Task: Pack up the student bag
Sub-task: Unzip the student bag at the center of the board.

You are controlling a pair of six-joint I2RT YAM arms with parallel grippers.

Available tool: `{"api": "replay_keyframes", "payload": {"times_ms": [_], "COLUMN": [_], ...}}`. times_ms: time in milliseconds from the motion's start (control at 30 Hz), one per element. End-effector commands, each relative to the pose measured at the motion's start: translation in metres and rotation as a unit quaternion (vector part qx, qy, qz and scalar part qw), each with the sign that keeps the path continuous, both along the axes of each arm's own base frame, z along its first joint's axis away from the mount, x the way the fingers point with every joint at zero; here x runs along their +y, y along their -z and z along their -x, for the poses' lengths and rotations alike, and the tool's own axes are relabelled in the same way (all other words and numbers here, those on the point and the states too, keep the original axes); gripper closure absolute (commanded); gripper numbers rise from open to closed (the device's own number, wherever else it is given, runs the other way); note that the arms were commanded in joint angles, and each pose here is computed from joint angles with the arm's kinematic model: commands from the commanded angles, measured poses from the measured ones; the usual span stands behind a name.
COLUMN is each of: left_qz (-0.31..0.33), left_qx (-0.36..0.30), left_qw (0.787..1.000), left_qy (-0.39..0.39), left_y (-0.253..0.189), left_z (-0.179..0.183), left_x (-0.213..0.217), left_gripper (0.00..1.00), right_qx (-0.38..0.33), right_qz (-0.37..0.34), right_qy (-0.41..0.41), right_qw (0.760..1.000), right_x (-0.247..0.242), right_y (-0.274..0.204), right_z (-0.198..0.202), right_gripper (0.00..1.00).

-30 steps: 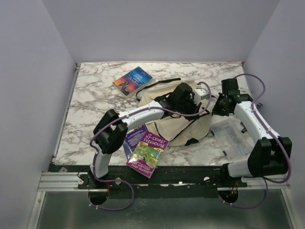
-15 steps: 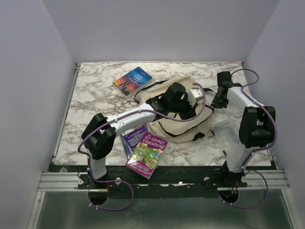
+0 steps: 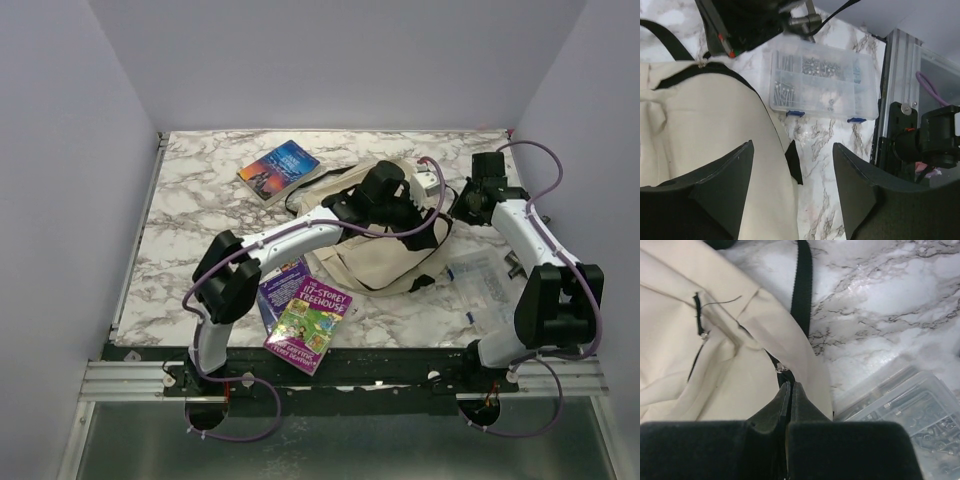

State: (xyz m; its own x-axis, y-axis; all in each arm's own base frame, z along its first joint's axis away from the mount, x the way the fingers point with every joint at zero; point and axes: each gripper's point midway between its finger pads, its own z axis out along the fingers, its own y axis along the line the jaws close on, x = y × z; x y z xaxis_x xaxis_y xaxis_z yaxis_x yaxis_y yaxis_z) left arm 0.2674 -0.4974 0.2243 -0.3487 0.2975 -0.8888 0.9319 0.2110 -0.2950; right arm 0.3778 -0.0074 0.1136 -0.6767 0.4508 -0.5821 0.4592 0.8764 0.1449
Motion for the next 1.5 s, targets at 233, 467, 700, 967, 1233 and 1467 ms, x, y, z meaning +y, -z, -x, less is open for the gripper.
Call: {"api": "replay_keyframes", "payload": {"times_ms": [233, 467, 700, 967, 1233, 1467], "left_qz": [-0.098, -0.123, -0.093, -0.056, -0.05, -0.041], "left_qx": [0.079, 0.063, -0.027, -0.088, -0.082, -0.048], "left_qw": [0.991, 0.987, 0.994, 0.994, 0.995, 0.998], "left_qy": [-0.054, -0.083, -0.056, -0.02, -0.002, 0.003], "left_y": [0.09, 0.101, 0.077, 0.05, 0.052, 0.045], "left_z": [-0.014, -0.025, -0.015, -0.003, 0.002, 0.005], "left_x": [-0.019, -0.014, 0.002, 0.011, 0.007, 0.003], "left_gripper": [0.32, 0.71, 1.0, 1.0, 1.0, 0.76], "right_qx": [-0.035, -0.025, -0.021, 0.011, 0.019, -0.05], "right_qz": [-0.035, -0.024, -0.028, -0.093, -0.056, -0.131], "right_qy": [-0.036, -0.032, 0.068, 0.092, 0.085, -0.031], "right_qw": [0.998, 0.999, 0.997, 0.991, 0.995, 0.99], "right_x": [0.015, 0.011, -0.035, -0.057, -0.068, -0.017], "right_y": [-0.036, -0.031, -0.007, 0.061, 0.055, -0.005], "right_z": [0.003, 0.006, -0.003, -0.058, -0.055, -0.025], "right_gripper": [0.99, 0.99, 0.99, 0.99, 1.0, 0.42]}}
